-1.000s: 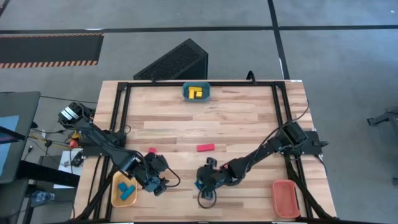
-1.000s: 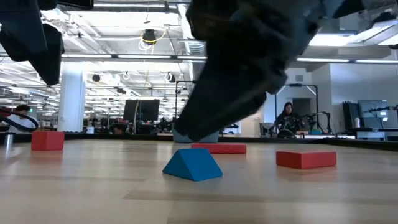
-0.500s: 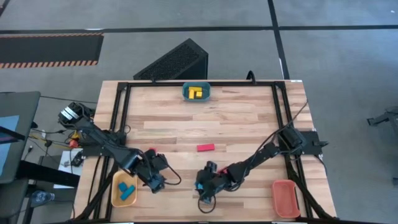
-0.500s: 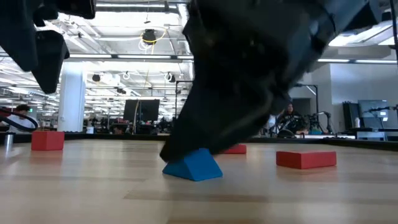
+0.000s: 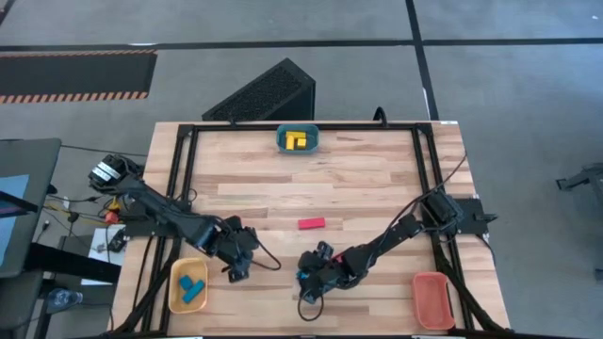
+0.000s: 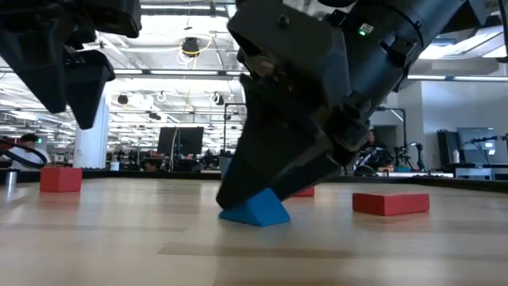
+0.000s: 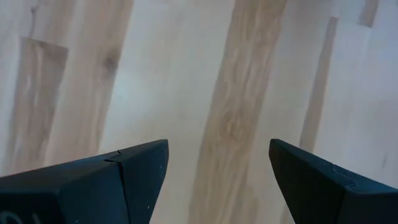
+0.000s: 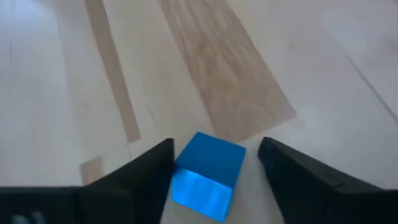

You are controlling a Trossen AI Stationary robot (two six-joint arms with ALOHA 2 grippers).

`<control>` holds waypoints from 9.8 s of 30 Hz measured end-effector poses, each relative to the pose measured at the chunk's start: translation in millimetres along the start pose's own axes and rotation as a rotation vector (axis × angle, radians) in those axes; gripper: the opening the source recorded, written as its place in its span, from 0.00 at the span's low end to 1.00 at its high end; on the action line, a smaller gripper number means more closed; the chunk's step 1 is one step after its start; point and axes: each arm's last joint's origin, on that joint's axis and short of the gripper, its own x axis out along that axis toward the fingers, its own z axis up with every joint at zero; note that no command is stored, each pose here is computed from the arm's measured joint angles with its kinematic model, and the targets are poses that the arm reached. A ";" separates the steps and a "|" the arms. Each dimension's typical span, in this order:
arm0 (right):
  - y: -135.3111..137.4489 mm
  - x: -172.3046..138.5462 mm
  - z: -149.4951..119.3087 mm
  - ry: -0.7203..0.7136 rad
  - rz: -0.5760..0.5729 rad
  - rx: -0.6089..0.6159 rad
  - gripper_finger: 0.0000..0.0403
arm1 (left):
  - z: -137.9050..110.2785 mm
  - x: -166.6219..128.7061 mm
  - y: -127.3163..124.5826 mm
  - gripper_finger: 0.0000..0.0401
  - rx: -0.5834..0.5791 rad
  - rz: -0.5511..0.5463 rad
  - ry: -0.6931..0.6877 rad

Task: Sort & place blocks by color
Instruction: Put the blue block into the yellow bin, then put the left red block into the orange bin

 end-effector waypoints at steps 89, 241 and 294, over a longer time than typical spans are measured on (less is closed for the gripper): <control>-25.8 -172.8 112.3 -0.408 -0.293 -0.556 0.36 | 143.7 -40.2 96.2 0.66 -0.268 -0.654 -0.808; -88.8 -47.9 107.6 0.381 -0.126 0.253 0.52 | -36.2 5.9 88.8 0.74 -0.687 0.219 0.071; -183.9 -229.0 57.8 0.027 -0.055 0.161 0.28 | 175.9 67.0 94.6 0.31 -0.304 -0.307 -0.717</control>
